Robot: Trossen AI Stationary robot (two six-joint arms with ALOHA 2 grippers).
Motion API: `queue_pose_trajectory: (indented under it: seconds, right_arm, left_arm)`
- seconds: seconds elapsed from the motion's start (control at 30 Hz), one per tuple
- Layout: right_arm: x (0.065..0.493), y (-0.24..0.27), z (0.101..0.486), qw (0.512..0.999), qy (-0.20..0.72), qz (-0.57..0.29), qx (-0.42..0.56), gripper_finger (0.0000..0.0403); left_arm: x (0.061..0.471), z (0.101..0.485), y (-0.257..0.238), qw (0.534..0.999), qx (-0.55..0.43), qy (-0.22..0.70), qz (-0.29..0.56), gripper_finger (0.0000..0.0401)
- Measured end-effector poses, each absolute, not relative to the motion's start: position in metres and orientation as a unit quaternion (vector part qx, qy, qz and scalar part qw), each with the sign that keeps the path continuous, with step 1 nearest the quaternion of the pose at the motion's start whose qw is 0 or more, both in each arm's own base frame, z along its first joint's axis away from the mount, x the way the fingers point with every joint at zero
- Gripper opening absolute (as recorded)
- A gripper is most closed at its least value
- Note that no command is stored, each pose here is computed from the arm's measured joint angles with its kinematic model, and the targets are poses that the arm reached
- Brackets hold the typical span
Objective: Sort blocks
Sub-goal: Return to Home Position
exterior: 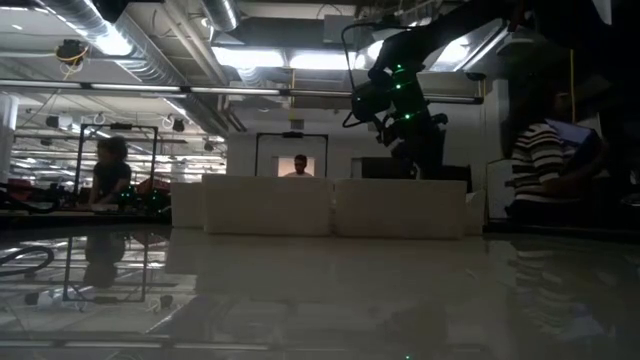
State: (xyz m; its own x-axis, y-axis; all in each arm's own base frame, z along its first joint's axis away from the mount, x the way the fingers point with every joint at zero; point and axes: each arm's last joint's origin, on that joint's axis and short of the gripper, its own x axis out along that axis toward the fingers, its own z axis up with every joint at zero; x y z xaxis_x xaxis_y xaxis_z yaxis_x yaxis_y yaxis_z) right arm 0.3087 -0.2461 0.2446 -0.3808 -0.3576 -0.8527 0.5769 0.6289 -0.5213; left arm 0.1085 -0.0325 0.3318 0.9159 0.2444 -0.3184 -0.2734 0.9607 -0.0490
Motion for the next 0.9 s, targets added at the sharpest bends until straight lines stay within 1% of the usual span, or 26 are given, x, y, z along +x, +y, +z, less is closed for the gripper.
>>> queue_pose_trajectory:
  seconds: [0.13,0.27,0.4,0.57,0.63,0.73,0.9]
  right_arm:
    - [0.307,-0.244,0.246,0.548,0.718,-0.420,0.083,0.0238]
    - [0.306,-0.237,0.265,0.588,0.691,-0.407,0.107,0.0239]
    - [0.305,-0.225,0.304,0.654,0.634,-0.397,0.109,0.0239]
    - [0.295,-0.199,0.367,0.753,0.527,-0.385,0.077,0.0239]
    - [0.288,-0.186,0.390,0.783,0.486,-0.382,0.062,0.0239]
    - [0.271,-0.165,0.420,0.815,0.436,-0.379,0.044,0.0239]
    - [0.236,-0.136,0.456,0.845,0.383,-0.373,0.023,0.0239]
  left_arm:
    - [0.109,0.332,-0.032,0.979,0.004,0.160,0.126,0.0086]
    - [0.113,0.340,-0.029,0.982,0.010,0.128,0.140,0.0086]
    - [0.120,0.338,-0.025,0.986,0.011,0.099,0.137,0.0086]
    - [0.139,0.312,-0.020,0.991,-0.003,0.068,0.115,0.0086]
    - [0.144,0.300,-0.016,0.992,-0.020,0.056,0.109,0.0086]
    - [0.148,0.285,-0.008,0.991,-0.052,0.044,0.112,0.0086]
    - [0.150,0.265,0.006,0.984,-0.090,0.050,0.143,0.0086]
